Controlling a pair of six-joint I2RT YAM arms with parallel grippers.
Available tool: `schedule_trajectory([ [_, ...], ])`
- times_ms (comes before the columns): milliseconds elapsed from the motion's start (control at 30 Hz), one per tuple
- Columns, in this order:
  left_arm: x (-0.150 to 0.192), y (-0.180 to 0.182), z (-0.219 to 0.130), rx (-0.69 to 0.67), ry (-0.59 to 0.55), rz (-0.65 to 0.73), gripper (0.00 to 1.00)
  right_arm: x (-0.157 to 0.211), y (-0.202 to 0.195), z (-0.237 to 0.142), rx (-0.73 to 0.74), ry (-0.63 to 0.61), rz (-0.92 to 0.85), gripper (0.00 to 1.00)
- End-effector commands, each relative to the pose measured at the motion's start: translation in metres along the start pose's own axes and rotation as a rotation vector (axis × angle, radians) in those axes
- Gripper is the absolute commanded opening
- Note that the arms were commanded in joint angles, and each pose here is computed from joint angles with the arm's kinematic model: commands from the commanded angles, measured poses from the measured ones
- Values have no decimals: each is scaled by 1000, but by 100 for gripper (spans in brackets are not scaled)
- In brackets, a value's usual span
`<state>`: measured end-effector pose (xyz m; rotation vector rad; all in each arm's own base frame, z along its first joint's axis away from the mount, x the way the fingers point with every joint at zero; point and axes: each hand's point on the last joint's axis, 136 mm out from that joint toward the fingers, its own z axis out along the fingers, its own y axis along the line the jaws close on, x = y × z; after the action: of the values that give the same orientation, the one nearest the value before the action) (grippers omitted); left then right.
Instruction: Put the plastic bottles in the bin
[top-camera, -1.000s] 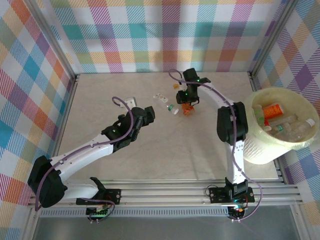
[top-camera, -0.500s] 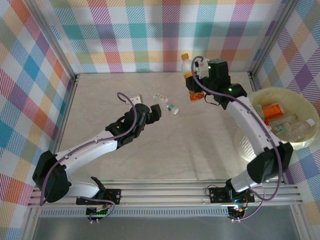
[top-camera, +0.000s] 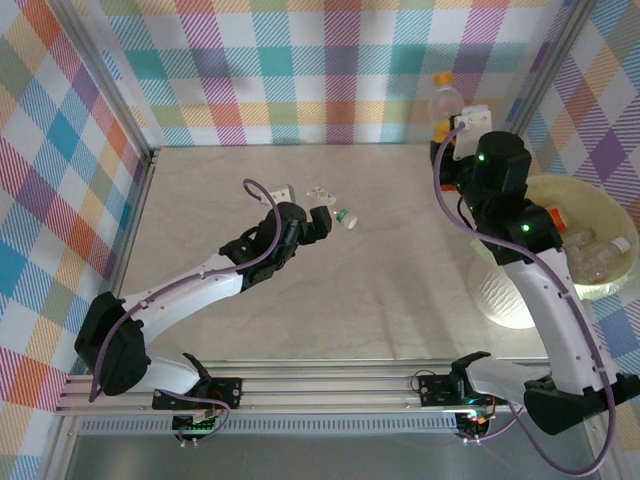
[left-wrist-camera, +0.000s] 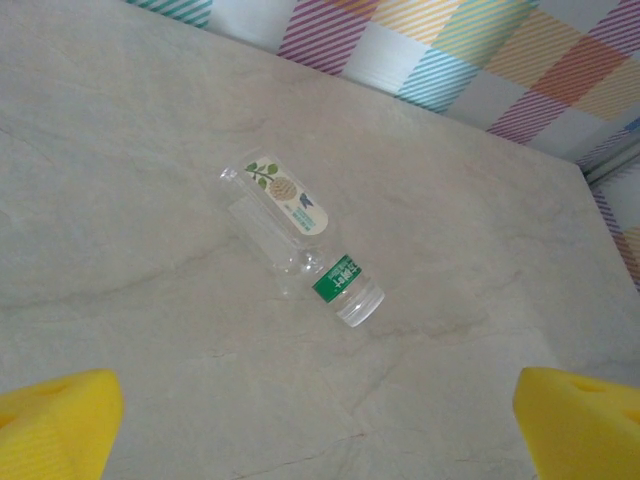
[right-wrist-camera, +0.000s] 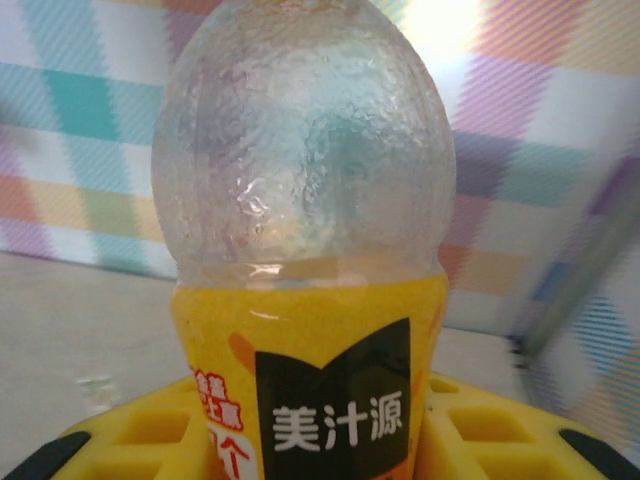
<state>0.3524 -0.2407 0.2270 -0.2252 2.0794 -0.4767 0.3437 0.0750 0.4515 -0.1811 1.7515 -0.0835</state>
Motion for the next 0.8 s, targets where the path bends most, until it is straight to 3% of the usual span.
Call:
schedule_trajectory([
  [0,-13,-11,2,26,-17,-30,100,4,-55,-20,251,21,-93,37],
  [300,-11,-24,14,50,6,-37,100,27,-139,-67,561,71,-107,36],
  [600,-12,-34,19,59,33,-22,100,61,-180,-90,742,159,-109,35],
  [767,-14,-36,22,58,37,-31,100,85,-197,-87,809,273,-68,36],
])
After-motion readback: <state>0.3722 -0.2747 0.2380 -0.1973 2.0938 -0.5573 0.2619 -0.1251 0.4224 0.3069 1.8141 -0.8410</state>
